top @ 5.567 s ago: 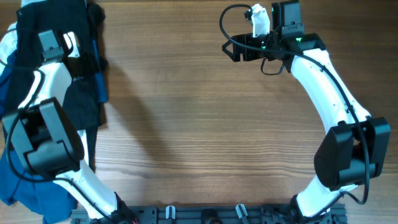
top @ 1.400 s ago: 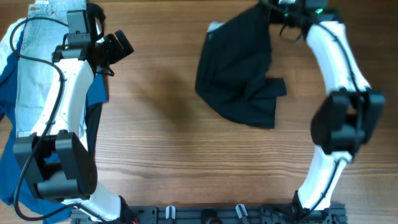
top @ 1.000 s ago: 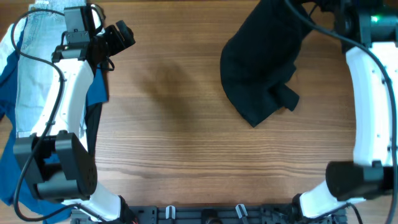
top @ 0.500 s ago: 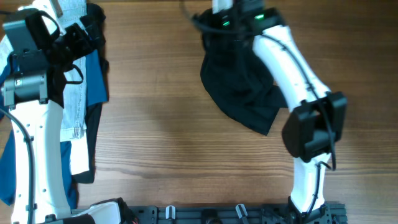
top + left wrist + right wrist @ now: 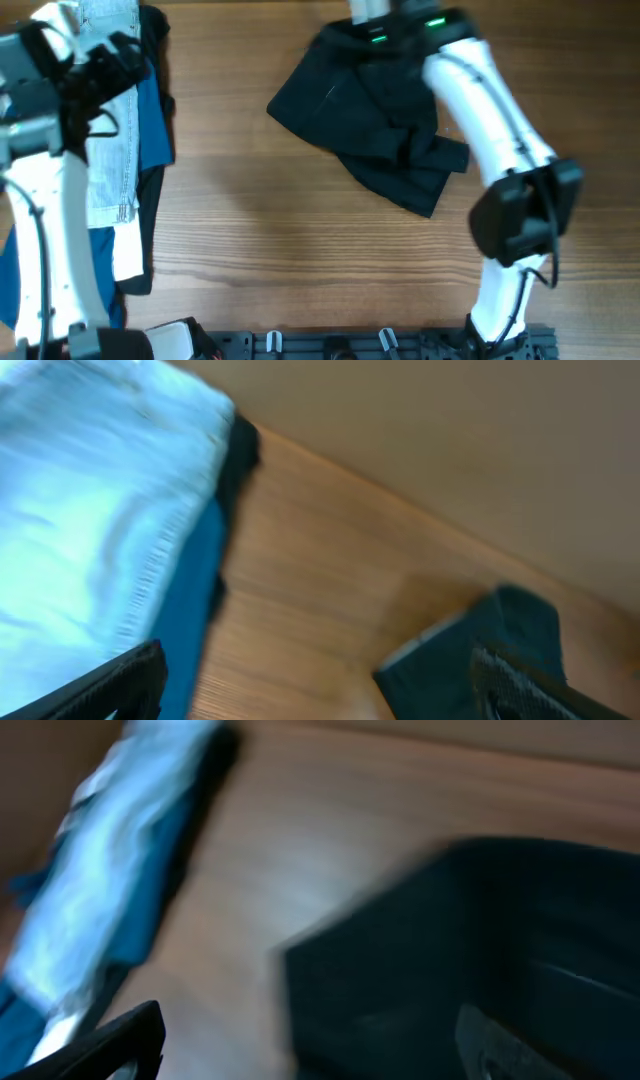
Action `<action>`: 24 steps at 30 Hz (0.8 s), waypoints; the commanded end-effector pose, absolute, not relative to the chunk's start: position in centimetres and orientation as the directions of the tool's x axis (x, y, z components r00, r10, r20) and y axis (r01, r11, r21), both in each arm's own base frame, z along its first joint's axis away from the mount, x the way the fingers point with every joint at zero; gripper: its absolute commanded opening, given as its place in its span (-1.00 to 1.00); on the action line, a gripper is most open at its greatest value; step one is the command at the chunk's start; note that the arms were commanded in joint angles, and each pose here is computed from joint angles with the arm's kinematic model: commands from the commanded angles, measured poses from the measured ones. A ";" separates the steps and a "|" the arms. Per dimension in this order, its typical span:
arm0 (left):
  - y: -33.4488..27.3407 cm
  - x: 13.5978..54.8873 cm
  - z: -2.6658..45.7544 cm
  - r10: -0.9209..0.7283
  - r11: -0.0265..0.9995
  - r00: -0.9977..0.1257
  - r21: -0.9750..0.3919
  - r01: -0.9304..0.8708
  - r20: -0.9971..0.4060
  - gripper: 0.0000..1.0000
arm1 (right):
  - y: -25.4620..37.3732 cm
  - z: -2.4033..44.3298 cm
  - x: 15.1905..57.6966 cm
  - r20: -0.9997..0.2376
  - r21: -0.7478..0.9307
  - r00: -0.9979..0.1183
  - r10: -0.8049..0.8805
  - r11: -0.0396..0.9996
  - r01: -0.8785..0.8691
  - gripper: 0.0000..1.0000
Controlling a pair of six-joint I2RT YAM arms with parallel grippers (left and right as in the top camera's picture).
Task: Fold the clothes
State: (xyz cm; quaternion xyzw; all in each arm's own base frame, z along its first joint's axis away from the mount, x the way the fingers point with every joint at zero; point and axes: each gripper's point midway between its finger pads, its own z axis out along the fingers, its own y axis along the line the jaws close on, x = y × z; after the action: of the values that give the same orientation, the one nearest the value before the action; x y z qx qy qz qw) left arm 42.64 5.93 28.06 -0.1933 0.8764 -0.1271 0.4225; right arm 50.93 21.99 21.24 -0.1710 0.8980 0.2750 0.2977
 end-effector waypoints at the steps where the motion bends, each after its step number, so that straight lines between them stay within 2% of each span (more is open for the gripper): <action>1: -0.8 44.7 23.1 -0.358 0.906 -0.722 -0.409 -0.114 -0.592 0.93 | 14.3 20.9 52.9 -0.631 0.308 -0.768 -0.108 0.874 -0.376 0.95; 4: -5.3 45.1 17.4 -0.289 0.910 -0.834 -0.404 -0.088 -0.470 0.85 | 10.2 18.7 54.8 -0.618 0.303 -0.785 -0.053 0.905 -0.299 0.95; 7: -7.9 45.0 13.0 -0.274 0.897 -0.894 -0.428 -0.105 -0.356 0.85 | 8.8 16.3 56.4 -0.618 0.294 -0.784 -0.047 0.912 -0.286 0.95; 9: -10.1 44.8 9.7 -0.268 0.871 -0.929 -0.478 -0.119 -0.257 0.83 | 8.2 14.3 57.4 -0.614 0.290 -0.788 -0.047 0.915 -0.280 0.94; 14: -14.2 44.9 4.9 -0.273 0.843 -0.950 -0.513 -0.161 -0.150 0.84 | 7.9 10.7 59.1 -0.613 0.280 -0.789 -0.044 0.922 -0.269 0.91; 21: -15.8 46.9 1.2 -0.315 0.823 -0.937 -0.535 -0.190 -0.150 0.81 | 7.9 8.5 60.6 -0.635 0.275 -0.772 -0.040 0.921 -0.274 0.85; 24: -15.9 48.2 0.6 -0.316 0.820 -0.928 -0.548 -0.164 -0.195 0.79 | 7.9 8.8 61.1 -0.655 0.268 -0.754 -0.040 0.921 -0.282 0.85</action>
State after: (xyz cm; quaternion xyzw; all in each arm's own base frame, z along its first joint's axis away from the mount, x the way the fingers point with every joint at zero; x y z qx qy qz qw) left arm 47.45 -15.86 2.27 -0.1175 0.9451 -0.2701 0.1415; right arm 60.49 8.41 9.54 -0.0847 0.9209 0.1861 0.3318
